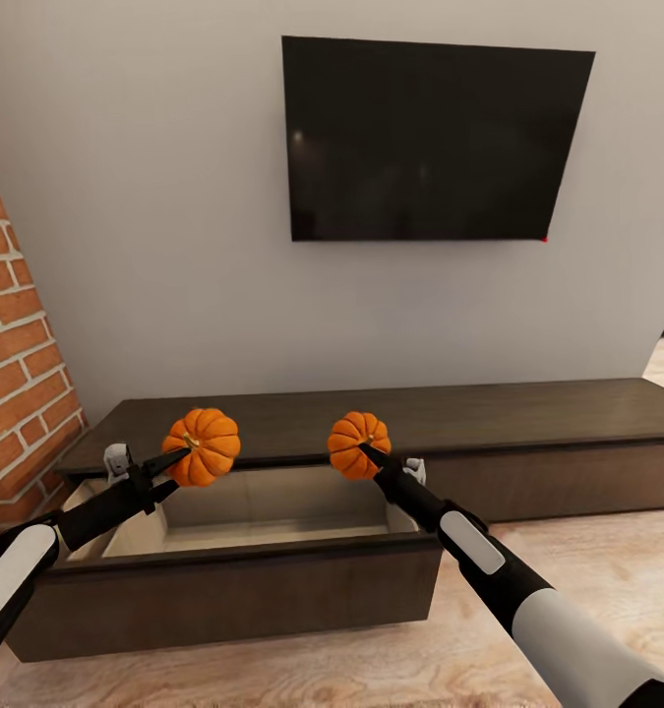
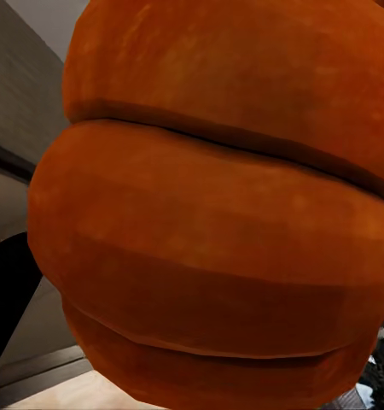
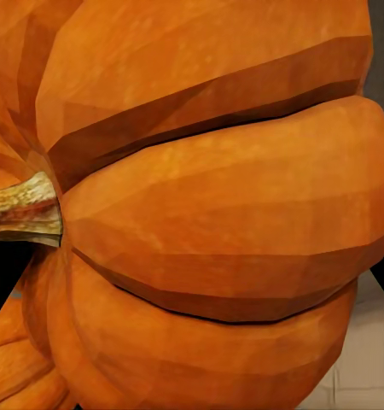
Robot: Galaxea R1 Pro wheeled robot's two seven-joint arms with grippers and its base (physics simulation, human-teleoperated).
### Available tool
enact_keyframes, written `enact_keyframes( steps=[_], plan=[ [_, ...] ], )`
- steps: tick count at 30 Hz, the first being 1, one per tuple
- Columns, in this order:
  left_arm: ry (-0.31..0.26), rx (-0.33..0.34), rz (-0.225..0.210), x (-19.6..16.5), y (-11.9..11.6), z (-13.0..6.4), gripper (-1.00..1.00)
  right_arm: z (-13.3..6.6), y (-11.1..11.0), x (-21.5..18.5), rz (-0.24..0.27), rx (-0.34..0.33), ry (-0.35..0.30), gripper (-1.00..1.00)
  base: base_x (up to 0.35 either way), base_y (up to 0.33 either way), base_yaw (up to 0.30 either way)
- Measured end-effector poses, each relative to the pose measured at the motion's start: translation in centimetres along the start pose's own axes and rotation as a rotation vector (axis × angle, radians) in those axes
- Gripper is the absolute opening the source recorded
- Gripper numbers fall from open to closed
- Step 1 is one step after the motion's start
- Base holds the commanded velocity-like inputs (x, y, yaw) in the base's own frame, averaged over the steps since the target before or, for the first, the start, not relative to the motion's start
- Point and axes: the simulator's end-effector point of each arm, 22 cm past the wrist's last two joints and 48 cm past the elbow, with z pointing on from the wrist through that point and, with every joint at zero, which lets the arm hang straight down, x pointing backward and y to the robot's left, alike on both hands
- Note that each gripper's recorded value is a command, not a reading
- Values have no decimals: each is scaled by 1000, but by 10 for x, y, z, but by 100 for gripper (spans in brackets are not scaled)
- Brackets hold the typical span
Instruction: Place each of the two pumpkins and all three candles from the living room inside a cabinet in the living room (use any cabinet), then make sure every cabinet is closed, and position the cauldron so it is next to a table in the living room.
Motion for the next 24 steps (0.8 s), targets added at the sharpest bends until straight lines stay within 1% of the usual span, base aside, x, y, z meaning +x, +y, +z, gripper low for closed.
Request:
enact_keyframes(
  steps=[23, 24],
  plan=[
    [26, -68, -67, 16, 55, 6, -100, 3, -61, 19, 56, 76, 24, -100, 0, 0, 0],
    [26, -68, -67, 17, 55, 6, -100, 3, -60, 19, 58, 75, 23, -100, 0, 0, 0]
  ],
)
